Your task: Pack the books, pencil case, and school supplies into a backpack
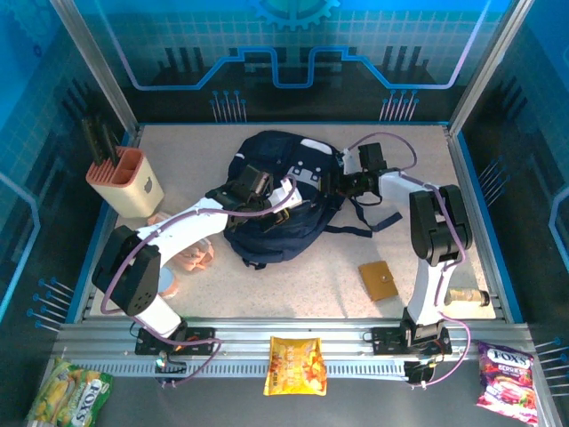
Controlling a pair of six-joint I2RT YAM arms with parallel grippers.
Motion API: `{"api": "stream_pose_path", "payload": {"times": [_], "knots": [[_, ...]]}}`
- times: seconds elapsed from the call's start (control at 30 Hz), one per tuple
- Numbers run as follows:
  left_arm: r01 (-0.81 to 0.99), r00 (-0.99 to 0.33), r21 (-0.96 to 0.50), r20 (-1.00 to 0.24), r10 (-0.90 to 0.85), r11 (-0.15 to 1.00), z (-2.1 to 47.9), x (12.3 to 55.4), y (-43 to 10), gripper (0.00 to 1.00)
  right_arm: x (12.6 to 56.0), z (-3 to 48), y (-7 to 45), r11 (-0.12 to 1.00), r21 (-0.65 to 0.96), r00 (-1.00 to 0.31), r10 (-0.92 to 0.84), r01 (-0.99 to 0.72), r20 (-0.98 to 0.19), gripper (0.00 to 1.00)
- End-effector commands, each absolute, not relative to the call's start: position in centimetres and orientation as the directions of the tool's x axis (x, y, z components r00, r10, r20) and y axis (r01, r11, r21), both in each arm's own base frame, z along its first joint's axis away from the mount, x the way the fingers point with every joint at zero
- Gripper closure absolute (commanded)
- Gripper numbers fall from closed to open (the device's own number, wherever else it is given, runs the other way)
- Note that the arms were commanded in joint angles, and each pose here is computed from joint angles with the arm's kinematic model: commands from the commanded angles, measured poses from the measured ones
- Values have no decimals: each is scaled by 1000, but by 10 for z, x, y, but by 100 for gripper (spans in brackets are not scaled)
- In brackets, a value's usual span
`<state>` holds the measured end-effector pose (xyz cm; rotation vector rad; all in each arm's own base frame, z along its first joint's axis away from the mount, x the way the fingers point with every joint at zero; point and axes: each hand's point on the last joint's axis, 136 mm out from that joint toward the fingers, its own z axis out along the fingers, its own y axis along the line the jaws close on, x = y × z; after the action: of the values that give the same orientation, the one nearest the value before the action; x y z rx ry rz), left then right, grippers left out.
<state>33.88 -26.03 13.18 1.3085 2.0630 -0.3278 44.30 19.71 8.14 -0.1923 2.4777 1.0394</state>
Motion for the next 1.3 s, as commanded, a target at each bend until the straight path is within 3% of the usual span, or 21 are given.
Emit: {"api": "stream_pose_path", "payload": {"times": [0.0, 0.33, 0.47, 0.67, 0.83, 1.27], "knots": [[865, -264, 129, -704, 659, 485, 151, 346, -268, 95, 418, 87, 206, 647, 705, -921, 10, -290, -388, 60], [862, -271, 127, -702, 659, 490, 150, 346, -267, 95, 419, 68, 199, 700, 666, -932, -1, -259, -361, 73], [862, -272, 126, -703, 657, 492, 151, 346, -267, 95, 422, 69, 197, 716, 649, -929, 2, -257, -370, 86], [838, -307, 121, -703, 642, 532, 152, 353, -265, 97, 424, 100, 198, 692, 656, -887, 48, -302, -459, 97], [806, -374, 59, -720, 585, 588, 157, 364, -265, 98, 416, 135, 200, 641, 675, -831, 101, -366, -547, 100], [747, -496, -76, -726, 477, 660, 161, 387, -280, 97, 378, 178, 211, 569, 681, -756, 149, -461, -637, 100]]}}
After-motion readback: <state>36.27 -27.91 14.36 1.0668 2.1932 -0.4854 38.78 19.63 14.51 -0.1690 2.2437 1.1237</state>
